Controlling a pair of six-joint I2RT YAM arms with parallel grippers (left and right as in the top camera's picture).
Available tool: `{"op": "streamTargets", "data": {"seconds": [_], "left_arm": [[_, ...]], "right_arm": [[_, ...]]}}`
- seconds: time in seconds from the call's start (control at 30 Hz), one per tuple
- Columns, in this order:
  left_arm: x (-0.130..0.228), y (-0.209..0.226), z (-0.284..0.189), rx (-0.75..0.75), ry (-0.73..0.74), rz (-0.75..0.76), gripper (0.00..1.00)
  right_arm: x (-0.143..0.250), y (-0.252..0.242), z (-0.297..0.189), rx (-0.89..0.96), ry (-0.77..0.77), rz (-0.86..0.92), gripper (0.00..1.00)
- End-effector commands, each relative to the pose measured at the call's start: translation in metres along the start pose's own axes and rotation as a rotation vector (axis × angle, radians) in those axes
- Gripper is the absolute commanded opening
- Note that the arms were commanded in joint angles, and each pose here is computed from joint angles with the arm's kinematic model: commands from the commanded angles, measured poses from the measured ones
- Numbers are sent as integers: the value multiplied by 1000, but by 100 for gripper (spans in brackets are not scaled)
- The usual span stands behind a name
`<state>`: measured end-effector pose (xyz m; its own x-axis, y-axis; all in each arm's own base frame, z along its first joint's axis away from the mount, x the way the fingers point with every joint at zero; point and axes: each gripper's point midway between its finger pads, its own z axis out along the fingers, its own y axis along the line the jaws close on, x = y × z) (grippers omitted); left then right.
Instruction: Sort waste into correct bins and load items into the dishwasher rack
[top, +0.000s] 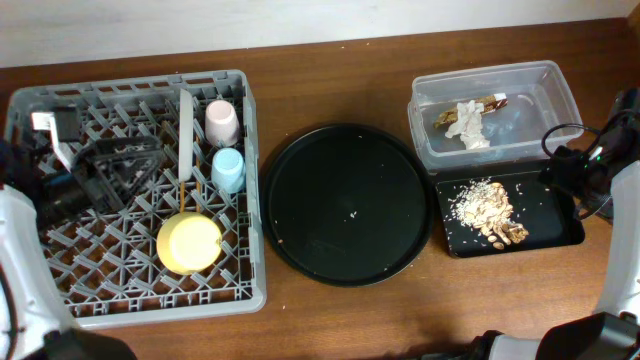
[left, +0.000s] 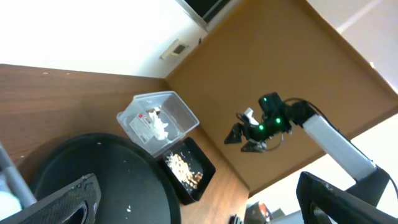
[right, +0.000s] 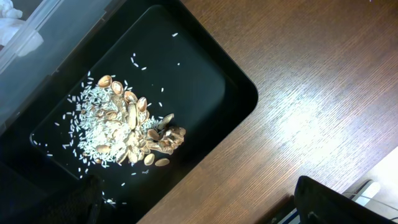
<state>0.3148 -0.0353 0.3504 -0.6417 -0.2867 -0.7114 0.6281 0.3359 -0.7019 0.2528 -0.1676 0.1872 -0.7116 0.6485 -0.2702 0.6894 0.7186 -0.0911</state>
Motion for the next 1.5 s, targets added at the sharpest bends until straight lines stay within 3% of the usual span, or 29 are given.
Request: {"op": "streamTargets", "data": {"seconds": [0.0,0.13,0.23,0.27,0.3,0.4,0.53,0.63,0.77,0.93,1.03,1.17,1.23,1.33,1.47], "left_arm": [[6,-24,10,19,38,-10,99],[11,-1,9,-87,106,-193,99],[18,52,2,-452,190,-333,99],[15,76,-5,-672,192,-323,99],[15,83,-3,-775,191,-307,99],[20,70,52,-820,266,-130,99],[27,81,58,-1085,300,17,99],[35,72,74,-1060,332,52,99],[37,70,78,-1050,340,59,99],[37,70,78,-1050,340,60,99],[37,70,78,-1050,340,59,99],[37,70,78,-1050,340,59,99],[37,70,78,-1050,340,60,100],[37,70,78,-1050,340,59,99],[37,70,78,-1050,340,59,99]], "right_arm": [[-3,-3,-4,9,-18,9,99],[-3,-3,-4,9,-18,9,99],[-3,-3,-4,9,-18,9,99],[-3,-3,-4,9,-18,9,99],[-3,-3,-4,9,-18,9,99],[-3,-3,-4,9,-18,9,99],[-3,-1,2,13,2,4,99],[-2,-2,0,12,-3,5,99],[3,15,-42,-47,-140,-51,99],[73,103,-142,-342,-407,-439,99],[108,106,-184,-493,-518,-548,99],[113,51,-207,-516,-719,-430,99],[108,40,-213,-588,-907,-325,99],[105,45,-204,-733,-1151,-198,99],[101,70,-185,-893,-1366,-167,99]]}}
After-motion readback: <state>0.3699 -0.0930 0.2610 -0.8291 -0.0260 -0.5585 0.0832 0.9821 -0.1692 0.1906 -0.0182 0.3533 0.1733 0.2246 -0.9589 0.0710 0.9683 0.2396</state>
